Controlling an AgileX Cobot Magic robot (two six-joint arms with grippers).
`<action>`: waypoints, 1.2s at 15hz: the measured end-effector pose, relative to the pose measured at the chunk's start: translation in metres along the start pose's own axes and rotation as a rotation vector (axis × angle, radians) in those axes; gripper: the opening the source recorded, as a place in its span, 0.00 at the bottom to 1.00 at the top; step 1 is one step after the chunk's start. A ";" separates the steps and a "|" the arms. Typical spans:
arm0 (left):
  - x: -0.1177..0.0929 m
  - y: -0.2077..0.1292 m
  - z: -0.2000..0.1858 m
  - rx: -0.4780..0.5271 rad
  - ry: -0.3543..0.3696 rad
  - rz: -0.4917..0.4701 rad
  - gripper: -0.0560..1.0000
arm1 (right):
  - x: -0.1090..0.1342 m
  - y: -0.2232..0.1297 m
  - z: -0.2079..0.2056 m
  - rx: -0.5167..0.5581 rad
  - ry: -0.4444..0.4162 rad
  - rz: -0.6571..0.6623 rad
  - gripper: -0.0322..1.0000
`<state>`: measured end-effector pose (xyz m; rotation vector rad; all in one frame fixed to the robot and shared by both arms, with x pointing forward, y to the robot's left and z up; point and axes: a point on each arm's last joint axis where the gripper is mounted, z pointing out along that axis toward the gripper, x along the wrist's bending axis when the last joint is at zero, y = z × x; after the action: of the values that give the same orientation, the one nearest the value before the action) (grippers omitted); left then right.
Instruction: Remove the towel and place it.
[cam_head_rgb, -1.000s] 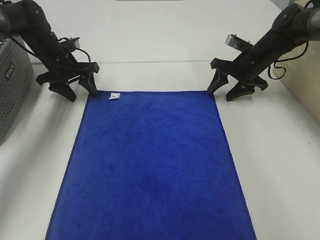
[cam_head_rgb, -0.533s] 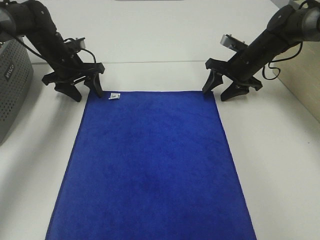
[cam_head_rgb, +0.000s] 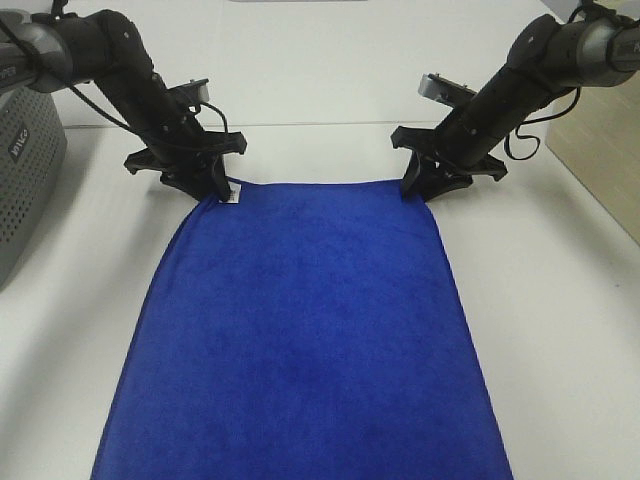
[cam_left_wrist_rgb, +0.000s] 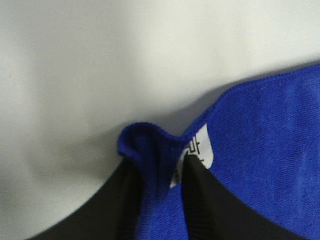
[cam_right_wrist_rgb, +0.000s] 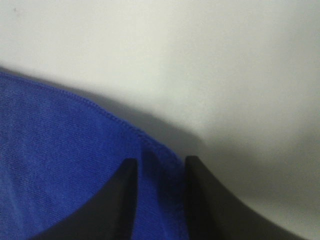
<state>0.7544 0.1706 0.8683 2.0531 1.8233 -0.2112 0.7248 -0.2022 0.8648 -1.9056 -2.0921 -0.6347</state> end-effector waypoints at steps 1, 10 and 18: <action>0.000 0.000 0.001 0.002 0.000 0.013 0.17 | -0.001 0.000 0.001 0.003 -0.002 0.000 0.25; 0.000 0.008 -0.006 -0.072 0.051 0.108 0.07 | -0.001 0.008 -0.001 -0.096 -0.044 -0.081 0.05; -0.011 0.051 -0.042 -0.447 0.094 0.198 0.07 | 0.016 0.056 -0.042 -0.402 -0.102 -0.230 0.05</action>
<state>0.7969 0.1725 0.9196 1.9229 1.5291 0.3246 0.7730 -0.2046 0.9181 -1.9376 -2.4184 -1.1027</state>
